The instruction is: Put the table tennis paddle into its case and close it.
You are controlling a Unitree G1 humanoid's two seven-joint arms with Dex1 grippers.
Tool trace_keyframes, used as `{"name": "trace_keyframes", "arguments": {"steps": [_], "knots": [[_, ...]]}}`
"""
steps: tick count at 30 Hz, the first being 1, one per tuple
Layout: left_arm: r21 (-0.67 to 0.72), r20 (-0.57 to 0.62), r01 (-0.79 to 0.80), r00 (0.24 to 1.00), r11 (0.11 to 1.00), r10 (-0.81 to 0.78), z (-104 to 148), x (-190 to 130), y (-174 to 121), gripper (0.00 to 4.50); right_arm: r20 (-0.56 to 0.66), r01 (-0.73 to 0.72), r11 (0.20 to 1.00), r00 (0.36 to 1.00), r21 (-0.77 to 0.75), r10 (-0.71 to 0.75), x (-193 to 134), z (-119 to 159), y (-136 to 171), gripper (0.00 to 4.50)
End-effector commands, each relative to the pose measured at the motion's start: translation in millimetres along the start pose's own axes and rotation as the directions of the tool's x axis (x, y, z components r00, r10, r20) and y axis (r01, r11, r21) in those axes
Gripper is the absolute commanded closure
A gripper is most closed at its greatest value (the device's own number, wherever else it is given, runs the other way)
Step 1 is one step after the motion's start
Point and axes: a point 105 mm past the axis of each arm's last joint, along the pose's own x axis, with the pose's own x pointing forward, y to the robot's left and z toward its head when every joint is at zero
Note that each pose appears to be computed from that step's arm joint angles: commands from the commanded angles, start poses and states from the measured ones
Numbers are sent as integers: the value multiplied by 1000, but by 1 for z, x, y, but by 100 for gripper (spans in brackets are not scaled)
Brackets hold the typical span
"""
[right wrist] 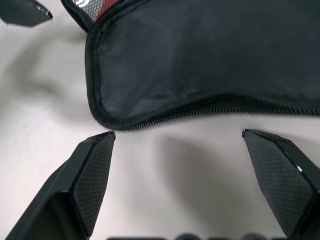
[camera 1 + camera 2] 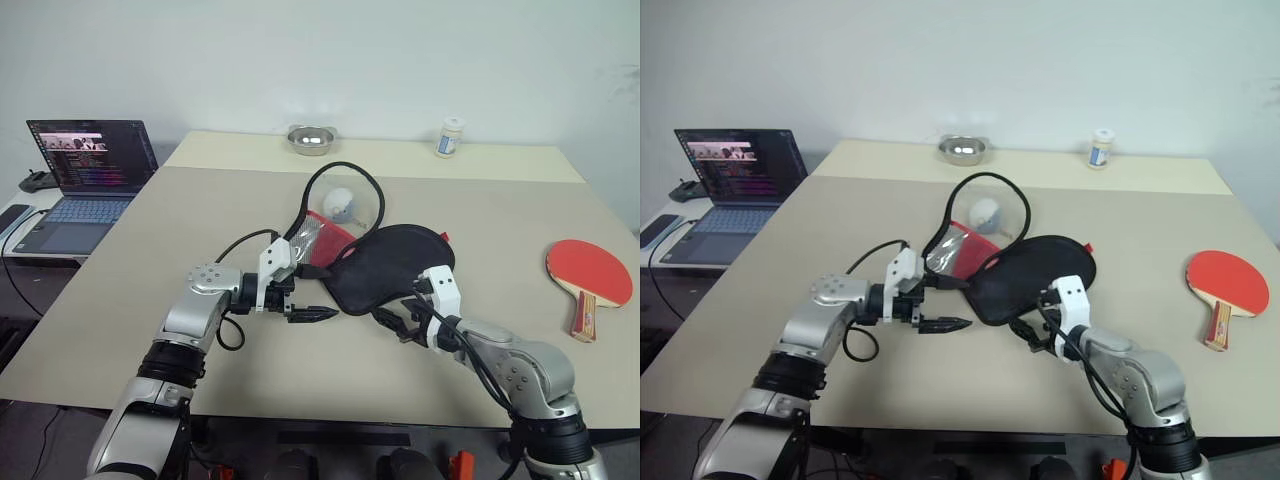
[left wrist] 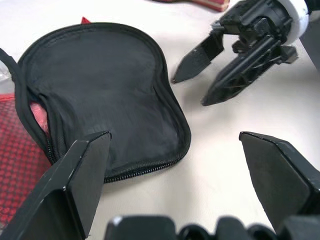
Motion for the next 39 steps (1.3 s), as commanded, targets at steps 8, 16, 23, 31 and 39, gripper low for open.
{"name": "trace_keyframes", "arguments": {"steps": [8,16,23,31,39], "knots": [[39,8,-1,1000,999,0,4,-2,-1,4,43,37,999,998,22,-38,23,12,-3,0],[47,-2,-4,1000,999,4,0,0,-2,0,34,5,999,999,53,-6,26,8,5,93],[57,-6,2,1000,998,-1,0,4,-4,0,56,7,995,998,96,-12,22,14,0,334],[66,-1,11,1000,998,-11,3,8,-8,0,35,-13,996,999,85,10,-2,21,-17,445],[58,13,29,999,998,-30,6,14,-17,0,-97,-17,1000,995,-6,17,-47,24,-55,445]]}}
